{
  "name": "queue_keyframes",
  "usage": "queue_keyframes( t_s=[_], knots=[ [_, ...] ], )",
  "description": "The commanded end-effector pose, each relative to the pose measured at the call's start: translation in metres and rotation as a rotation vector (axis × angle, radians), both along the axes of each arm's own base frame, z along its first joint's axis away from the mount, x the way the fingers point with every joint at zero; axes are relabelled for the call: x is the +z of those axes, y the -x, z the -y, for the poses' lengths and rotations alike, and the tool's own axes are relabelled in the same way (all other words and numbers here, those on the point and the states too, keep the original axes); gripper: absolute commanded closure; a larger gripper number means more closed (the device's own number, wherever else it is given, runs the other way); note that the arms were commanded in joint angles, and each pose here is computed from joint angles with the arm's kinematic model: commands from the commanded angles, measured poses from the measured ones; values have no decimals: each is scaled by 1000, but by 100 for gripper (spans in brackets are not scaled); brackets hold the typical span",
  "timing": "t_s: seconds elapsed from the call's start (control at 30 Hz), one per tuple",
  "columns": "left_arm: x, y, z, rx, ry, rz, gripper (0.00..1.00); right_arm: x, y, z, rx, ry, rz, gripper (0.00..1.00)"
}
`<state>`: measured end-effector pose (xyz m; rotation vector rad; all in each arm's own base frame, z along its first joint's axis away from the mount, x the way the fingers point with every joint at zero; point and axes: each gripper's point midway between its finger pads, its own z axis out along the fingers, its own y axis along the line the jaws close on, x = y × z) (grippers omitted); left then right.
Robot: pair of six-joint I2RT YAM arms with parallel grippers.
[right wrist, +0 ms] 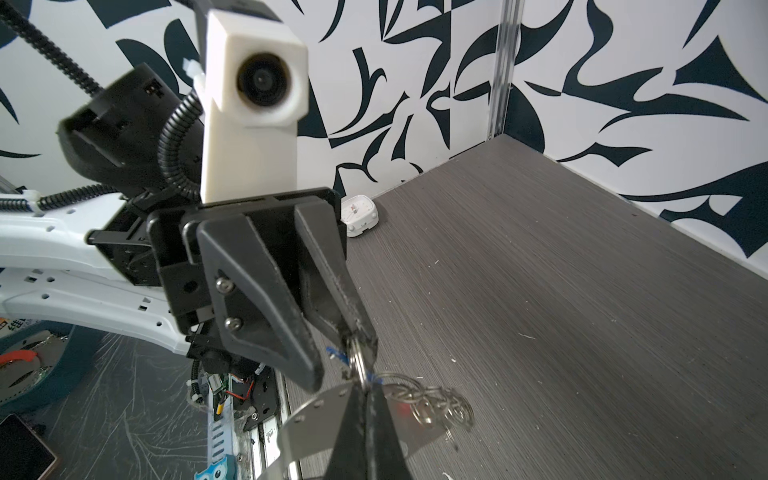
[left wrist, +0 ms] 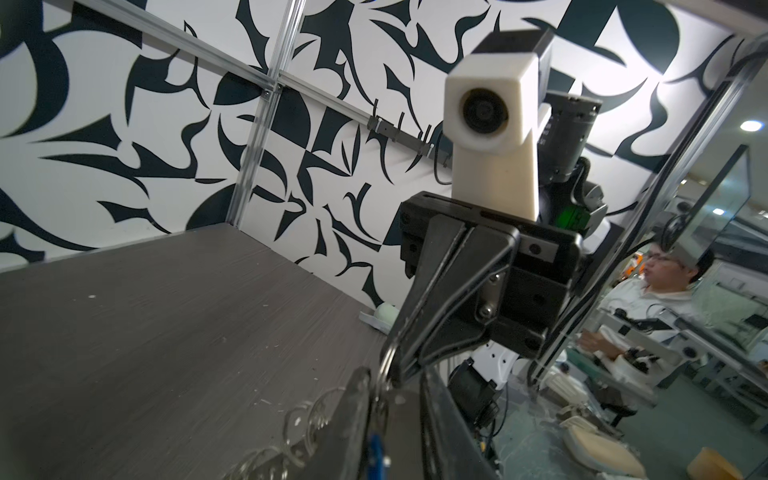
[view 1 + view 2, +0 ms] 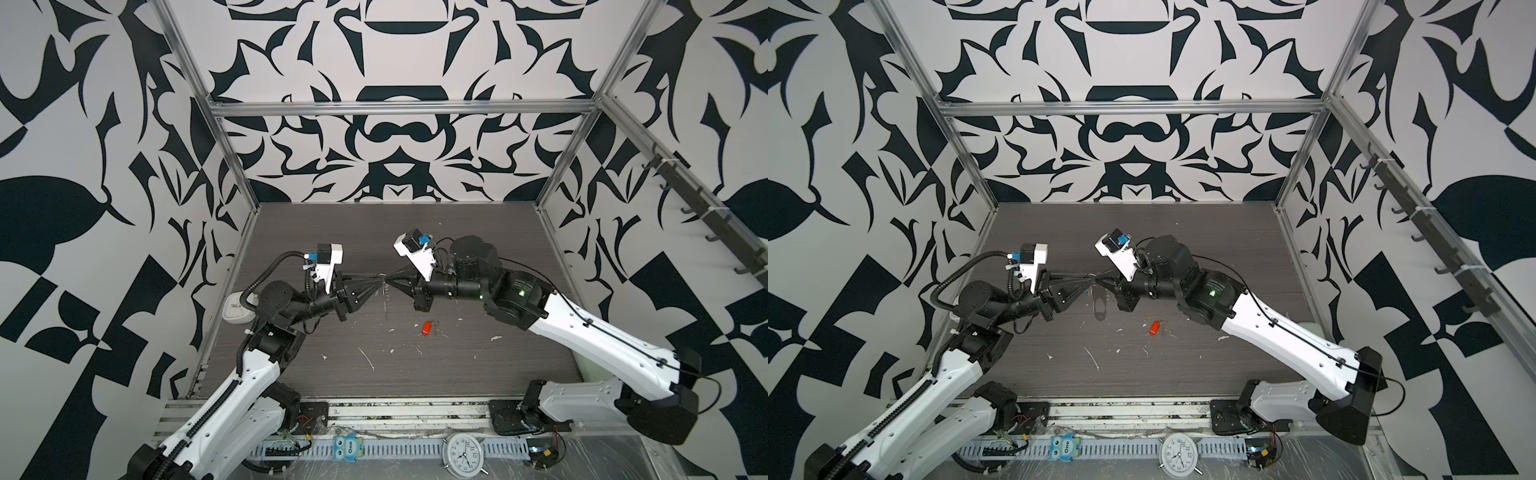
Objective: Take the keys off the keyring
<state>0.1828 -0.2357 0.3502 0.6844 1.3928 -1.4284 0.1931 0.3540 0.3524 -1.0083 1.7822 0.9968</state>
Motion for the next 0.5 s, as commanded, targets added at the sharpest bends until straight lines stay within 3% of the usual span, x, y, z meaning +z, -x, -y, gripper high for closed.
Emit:
queue_keyframes(
  t_s=[0.0, 0.2, 0.37, 0.47],
  knots=[
    [19, 7, -2, -9, 29, 62, 83, 25, 3, -3, 14, -82, 45, 100],
    [23, 10, -4, -4, 30, 65, 100, 26, 2, -2, 5, -84, 45, 100],
    [26, 14, -7, 3, 19, 57, 100, 29, 2, 2, -14, -95, 40, 100],
    [28, 16, -8, 9, -3, 45, 100, 31, -2, 11, -71, -104, 45, 85]
  ],
)
